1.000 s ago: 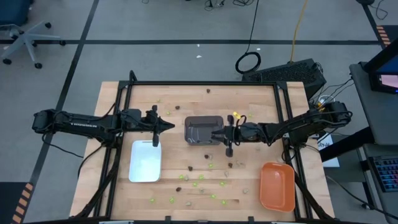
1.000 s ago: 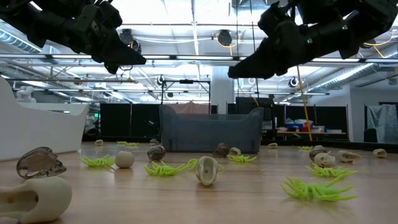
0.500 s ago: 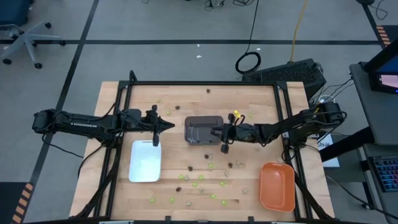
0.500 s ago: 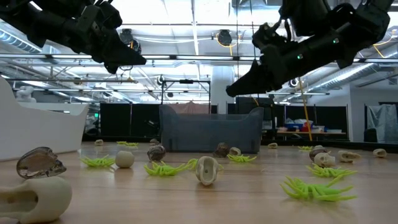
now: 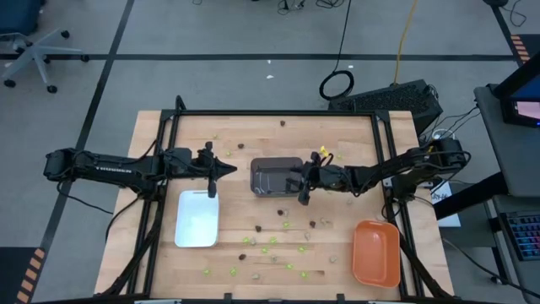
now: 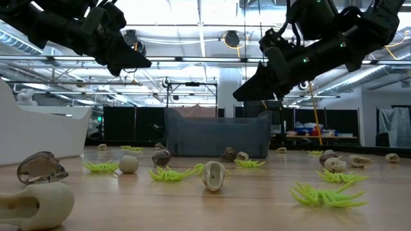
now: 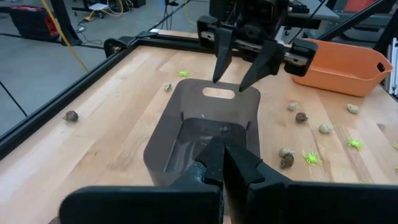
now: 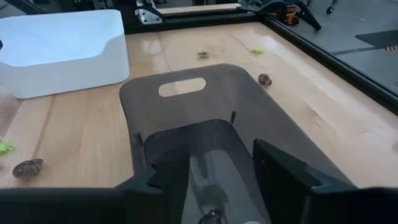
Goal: Sort Halloween decoration
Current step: Put the black skull toy into the black bin
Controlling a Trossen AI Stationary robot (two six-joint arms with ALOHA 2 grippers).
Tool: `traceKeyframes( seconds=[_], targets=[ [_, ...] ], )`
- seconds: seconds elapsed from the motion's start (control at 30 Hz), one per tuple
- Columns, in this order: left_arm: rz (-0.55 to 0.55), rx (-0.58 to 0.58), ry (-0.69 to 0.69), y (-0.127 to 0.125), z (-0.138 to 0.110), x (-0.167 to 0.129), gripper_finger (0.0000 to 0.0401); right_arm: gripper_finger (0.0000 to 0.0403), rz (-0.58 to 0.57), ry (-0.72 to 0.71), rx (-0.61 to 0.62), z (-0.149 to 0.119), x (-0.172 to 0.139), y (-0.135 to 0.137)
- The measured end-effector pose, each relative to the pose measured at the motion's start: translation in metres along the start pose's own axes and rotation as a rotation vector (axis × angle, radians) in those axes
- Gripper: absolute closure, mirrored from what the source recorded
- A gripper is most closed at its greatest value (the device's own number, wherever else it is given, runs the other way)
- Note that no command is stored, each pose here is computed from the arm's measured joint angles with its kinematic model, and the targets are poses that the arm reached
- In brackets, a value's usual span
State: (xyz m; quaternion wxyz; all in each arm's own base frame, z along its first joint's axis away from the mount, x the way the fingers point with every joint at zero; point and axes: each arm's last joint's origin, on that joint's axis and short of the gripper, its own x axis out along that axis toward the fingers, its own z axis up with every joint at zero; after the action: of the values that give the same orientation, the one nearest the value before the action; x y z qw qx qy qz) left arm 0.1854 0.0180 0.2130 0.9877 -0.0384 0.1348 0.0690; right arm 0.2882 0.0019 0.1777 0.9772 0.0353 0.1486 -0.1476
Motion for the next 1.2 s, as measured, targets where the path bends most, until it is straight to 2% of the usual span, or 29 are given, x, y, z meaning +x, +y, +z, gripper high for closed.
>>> traceKeyframes(
  seconds=[0.2, 0.57, 0.73, 0.93, 1.1, 1.2],
  targets=[
    [0.000, 0.006, 0.000, 0.000, 0.000, 0.000, 0.0400, 0.0193, 0.002, -0.024, -0.041, 0.008, 0.000, 0.001],
    [0.011, 0.008, 0.016, 0.000, -0.002, 0.000, 0.0400, 0.0189, 0.045, -0.078, -0.187, 0.024, -0.009, 0.015],
    [0.076, 0.056, 0.012, 0.002, -0.001, 0.000, 0.0400, 0.0189, -0.068, -0.075, -0.237, 0.027, -0.013, 0.011],
    [0.223, 0.153, 0.013, 0.009, 0.000, -0.001, 0.0400, 0.0189, -0.203, -0.096, -0.302, 0.032, -0.015, 0.007],
    [0.339, 0.095, 0.014, 0.032, 0.001, -0.002, 0.0395, 0.0189, -0.297, -0.175, -0.250, 0.041, -0.014, -0.001],
    [0.371, 0.068, 0.031, 0.047, 0.000, -0.005, 0.0373, 0.0189, -0.311, -0.210, -0.205, 0.045, -0.013, -0.006]
  ],
)
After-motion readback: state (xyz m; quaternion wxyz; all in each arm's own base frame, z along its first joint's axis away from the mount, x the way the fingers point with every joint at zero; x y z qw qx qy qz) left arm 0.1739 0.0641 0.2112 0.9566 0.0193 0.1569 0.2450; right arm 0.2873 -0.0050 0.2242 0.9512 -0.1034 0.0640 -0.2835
